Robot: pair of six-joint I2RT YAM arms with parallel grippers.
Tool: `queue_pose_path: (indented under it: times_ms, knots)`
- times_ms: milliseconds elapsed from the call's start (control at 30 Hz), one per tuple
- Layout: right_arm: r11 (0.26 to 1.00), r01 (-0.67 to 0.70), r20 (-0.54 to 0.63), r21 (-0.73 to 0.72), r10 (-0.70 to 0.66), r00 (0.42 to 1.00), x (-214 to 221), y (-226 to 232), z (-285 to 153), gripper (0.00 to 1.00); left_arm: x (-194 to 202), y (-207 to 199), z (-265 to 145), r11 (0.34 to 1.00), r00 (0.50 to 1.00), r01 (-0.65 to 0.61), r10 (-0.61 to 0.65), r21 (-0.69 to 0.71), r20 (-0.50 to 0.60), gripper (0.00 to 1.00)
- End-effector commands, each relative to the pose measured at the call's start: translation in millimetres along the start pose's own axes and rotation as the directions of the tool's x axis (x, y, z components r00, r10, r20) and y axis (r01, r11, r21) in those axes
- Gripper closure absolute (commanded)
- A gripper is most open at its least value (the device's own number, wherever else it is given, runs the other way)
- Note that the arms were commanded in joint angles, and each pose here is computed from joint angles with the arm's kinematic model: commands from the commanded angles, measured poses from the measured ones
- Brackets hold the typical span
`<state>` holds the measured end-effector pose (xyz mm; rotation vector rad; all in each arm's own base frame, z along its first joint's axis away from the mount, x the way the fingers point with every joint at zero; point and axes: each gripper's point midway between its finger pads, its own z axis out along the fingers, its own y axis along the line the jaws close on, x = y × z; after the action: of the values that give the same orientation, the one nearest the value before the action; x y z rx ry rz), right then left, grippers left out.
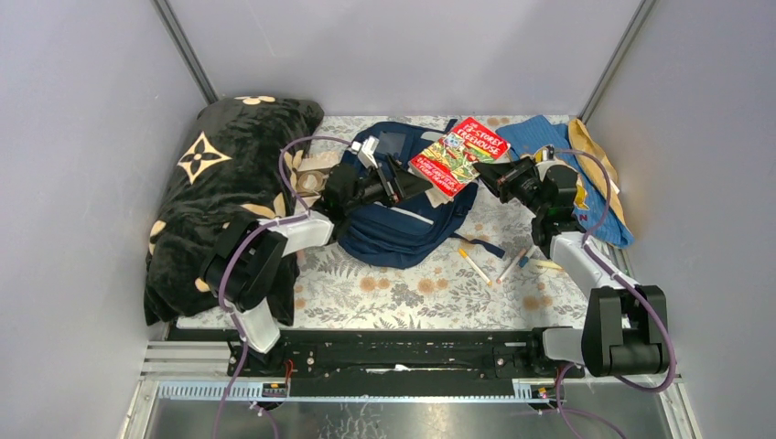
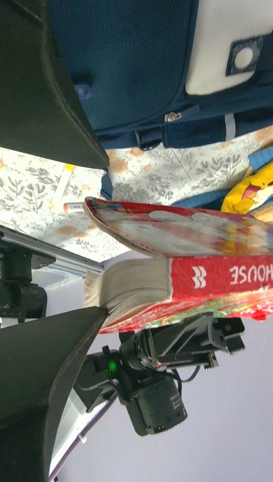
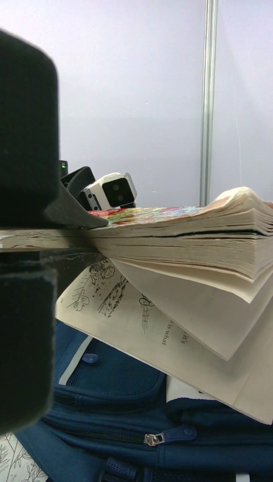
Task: Pack the student bag
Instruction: Pick up the book from the center of the board.
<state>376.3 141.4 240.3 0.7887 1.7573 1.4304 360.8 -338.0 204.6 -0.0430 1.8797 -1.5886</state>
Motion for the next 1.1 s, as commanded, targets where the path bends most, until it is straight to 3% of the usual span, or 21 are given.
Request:
queue_pose_path:
  times_ms: [0,467,667,867,1067]
  knots:
    - [0.986,0.056,-0.022,-0.156,-0.060,0.998,3,51,3,1.00,-4,-40,12,0.989,0.999,-0.016,0.011,0.146,0.036,0.01]
    - [0.990,0.034,-0.041,-0.134,-0.040,0.998,10,36,13,1.00,-8,-58,17,0.963,0.993,0.068,-0.089,0.262,0.070,0.01]
    - [0.991,0.018,-0.033,-0.136,-0.023,0.999,8,34,16,1.00,-3,-68,7,0.952,0.995,0.052,-0.074,0.303,0.062,0.01]
    - [0.990,0.015,-0.037,-0.142,-0.020,0.999,7,35,19,1.00,-4,-74,2,0.951,0.996,0.027,-0.052,0.307,0.073,0.01]
    - [0.990,0.029,-0.035,-0.140,-0.035,0.999,7,36,17,1.00,-8,-68,6,0.948,0.991,0.079,-0.109,0.308,0.080,0.01]
